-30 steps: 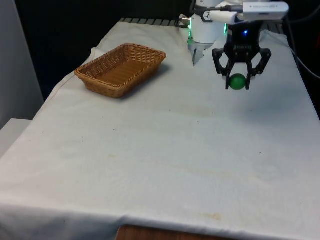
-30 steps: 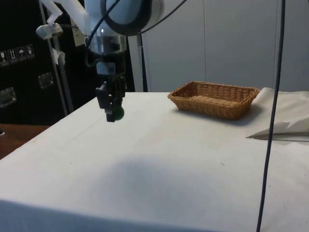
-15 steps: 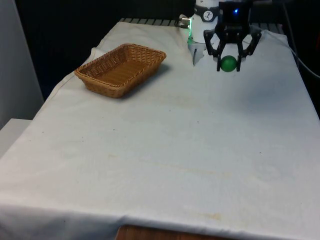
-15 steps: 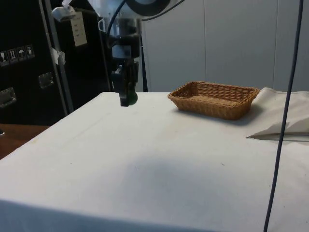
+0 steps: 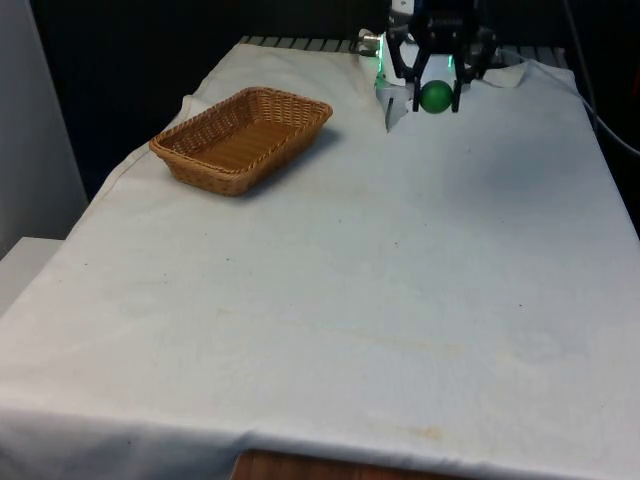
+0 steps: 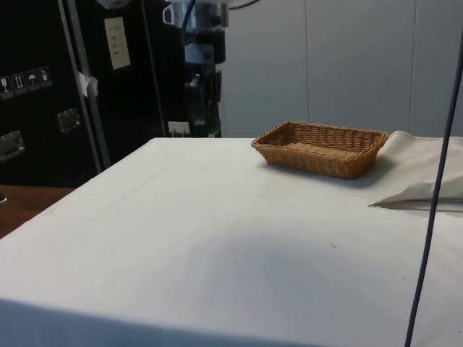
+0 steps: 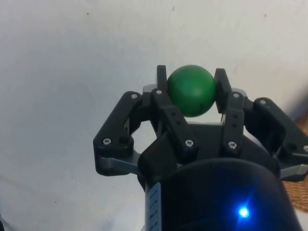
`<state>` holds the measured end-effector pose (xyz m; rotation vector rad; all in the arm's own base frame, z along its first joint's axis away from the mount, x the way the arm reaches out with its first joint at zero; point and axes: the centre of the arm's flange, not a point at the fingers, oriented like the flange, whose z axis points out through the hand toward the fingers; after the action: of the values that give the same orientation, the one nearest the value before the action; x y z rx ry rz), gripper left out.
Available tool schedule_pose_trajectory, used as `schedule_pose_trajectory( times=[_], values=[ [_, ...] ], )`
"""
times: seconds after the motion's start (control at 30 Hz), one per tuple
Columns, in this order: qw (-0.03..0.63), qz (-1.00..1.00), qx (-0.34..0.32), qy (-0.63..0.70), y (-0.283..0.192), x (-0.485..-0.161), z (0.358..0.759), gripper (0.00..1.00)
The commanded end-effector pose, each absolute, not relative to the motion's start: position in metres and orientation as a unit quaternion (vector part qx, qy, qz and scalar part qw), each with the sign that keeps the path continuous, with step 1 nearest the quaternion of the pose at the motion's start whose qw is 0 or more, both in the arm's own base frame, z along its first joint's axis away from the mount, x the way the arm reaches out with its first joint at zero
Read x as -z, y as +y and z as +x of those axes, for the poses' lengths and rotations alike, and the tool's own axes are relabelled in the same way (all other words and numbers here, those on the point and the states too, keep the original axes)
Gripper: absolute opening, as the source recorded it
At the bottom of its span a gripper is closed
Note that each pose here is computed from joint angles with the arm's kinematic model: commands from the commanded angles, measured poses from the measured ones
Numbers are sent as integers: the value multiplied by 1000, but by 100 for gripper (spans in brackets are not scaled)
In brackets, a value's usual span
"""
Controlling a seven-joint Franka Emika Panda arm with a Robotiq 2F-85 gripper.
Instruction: Pick up the ball and place it into the basket.
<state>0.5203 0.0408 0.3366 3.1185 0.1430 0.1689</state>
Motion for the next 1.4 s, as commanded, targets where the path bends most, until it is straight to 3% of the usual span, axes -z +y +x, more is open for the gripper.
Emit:
schedule_pose_trajectory(
  times=[0.0,1.03,1.37],
  values=[
    [13,998,-53,44,35,-341,518,1],
    [47,996,-55,43,-41,-404,499,1],
    [61,996,-54,42,-66,-410,496,1]
  ],
)
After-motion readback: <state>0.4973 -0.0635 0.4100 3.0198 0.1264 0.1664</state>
